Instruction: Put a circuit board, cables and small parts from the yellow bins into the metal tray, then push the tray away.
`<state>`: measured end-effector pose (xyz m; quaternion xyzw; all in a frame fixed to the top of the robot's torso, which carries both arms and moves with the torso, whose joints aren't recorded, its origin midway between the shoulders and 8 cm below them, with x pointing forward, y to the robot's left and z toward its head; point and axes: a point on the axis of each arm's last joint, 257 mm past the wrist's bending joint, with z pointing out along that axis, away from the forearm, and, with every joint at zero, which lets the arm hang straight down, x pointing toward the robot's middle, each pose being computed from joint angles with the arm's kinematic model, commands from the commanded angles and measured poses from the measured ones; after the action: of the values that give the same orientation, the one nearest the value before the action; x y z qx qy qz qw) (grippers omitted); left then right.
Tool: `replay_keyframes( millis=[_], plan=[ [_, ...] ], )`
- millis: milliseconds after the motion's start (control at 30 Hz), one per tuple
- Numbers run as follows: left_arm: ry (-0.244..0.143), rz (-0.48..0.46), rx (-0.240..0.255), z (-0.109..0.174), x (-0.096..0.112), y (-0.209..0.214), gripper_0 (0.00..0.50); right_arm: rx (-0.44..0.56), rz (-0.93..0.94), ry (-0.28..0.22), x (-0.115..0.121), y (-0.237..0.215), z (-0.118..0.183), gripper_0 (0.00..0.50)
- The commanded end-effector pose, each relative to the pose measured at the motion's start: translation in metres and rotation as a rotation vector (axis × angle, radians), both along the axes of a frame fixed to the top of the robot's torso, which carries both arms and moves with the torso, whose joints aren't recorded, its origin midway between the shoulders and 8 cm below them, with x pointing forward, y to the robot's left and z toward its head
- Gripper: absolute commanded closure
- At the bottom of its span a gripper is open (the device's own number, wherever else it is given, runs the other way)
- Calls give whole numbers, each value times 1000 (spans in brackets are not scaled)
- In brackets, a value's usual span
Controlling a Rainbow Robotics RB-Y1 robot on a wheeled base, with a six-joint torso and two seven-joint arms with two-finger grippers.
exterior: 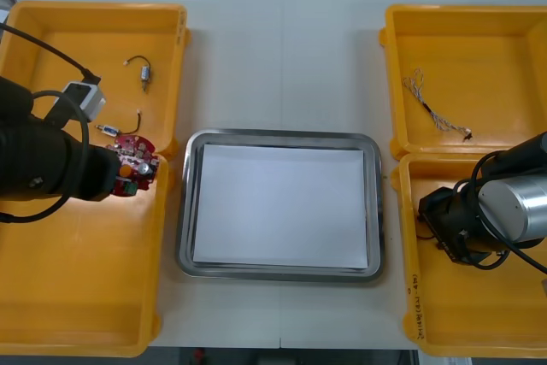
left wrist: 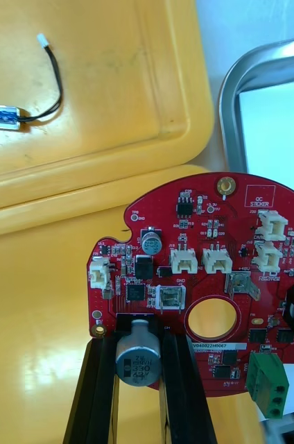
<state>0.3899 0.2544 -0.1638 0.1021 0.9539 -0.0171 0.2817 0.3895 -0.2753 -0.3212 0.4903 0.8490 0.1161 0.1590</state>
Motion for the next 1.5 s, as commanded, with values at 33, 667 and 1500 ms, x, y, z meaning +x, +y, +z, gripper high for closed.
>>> replay_keyframes(
  millis=[33,667,1500],
  plan=[
    [-53,-26,-36,18,9,-45,499,4,-14,14,-11,7,-13,0],
    [-45,-1,-28,-28,2,-114,497,-25,-14,6,-13,2,-15,500],
    [21,-14,11,-118,-16,-152,497,-61,70,-128,-45,-49,129,500]
  ],
)
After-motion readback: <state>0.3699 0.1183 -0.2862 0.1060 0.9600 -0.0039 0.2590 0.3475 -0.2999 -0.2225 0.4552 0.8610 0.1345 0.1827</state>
